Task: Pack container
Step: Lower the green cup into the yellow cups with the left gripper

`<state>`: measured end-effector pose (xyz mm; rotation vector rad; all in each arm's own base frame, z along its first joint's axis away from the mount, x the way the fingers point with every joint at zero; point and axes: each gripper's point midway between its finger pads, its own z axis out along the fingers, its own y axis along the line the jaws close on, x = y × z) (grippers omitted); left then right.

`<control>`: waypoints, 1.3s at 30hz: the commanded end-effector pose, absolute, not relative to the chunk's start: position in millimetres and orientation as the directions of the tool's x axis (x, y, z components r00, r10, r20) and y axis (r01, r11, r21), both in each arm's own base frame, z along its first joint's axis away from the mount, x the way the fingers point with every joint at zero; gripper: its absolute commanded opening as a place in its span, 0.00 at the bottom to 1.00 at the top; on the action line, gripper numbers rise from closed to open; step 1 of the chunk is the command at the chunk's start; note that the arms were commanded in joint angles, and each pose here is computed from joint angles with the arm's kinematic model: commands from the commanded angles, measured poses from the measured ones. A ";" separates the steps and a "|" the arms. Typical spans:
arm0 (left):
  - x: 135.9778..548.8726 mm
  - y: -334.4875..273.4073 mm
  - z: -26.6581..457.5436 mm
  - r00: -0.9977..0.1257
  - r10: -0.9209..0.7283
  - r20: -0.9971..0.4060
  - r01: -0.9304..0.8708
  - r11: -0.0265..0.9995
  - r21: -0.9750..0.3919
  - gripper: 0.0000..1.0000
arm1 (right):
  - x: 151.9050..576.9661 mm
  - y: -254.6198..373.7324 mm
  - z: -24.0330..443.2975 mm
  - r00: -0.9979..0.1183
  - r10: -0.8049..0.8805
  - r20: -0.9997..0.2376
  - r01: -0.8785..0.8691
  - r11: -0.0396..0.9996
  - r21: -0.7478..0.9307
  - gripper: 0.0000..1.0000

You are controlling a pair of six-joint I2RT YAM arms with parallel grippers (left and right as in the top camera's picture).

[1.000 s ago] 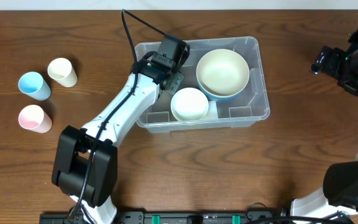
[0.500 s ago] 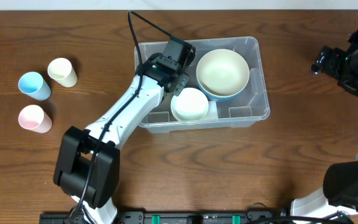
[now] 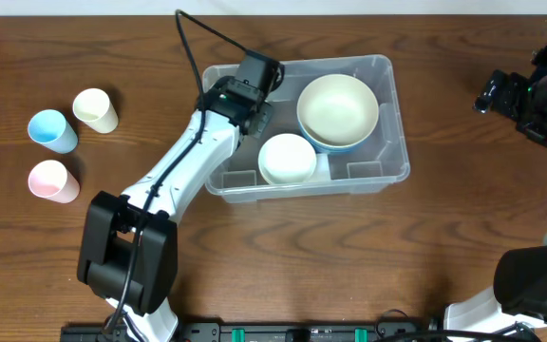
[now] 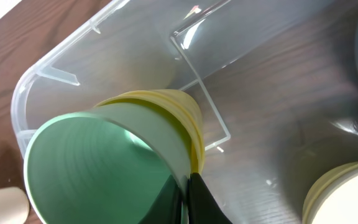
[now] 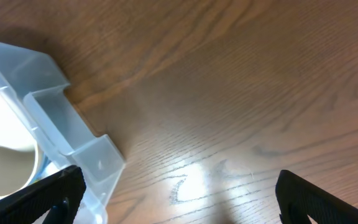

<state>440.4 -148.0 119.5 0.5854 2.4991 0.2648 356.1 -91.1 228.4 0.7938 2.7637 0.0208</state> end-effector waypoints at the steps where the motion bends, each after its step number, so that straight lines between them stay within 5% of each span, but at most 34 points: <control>1: 446.9 -133.2 119.5 -0.775 0.418 -0.474 0.289 0.902 0.322 0.07 | 356.8 -91.6 234.0 -0.804 0.532 -0.263 0.528 0.844 0.094 0.99; 5: 447.2 -133.4 119.7 -0.775 0.417 -0.476 0.288 0.902 0.321 0.11 | 356.8 -91.7 234.0 -0.804 0.532 -0.264 0.528 0.844 0.094 0.99; 10: 447.2 -133.4 119.8 -0.775 0.417 -0.476 0.288 0.902 0.321 0.50 | 356.8 -91.7 234.0 -0.804 0.532 -0.264 0.528 0.844 0.094 0.99; 13: 447.0 -133.6 119.6 -0.775 0.417 -0.475 0.289 0.902 0.321 0.63 | 356.8 -91.7 234.0 -0.805 0.532 -0.264 0.528 0.844 0.094 0.99; 27: 444.9 -147.1 130.6 -0.749 0.433 -0.501 0.306 0.897 0.318 0.81 | 356.8 -91.6 234.0 -0.804 0.532 -0.263 0.528 0.844 0.094 0.99; 39: 427.7 -144.7 148.7 -0.768 0.396 -0.504 0.279 0.914 0.293 0.84 | 356.8 -91.6 234.0 -0.804 0.532 -0.263 0.528 0.844 0.094 0.99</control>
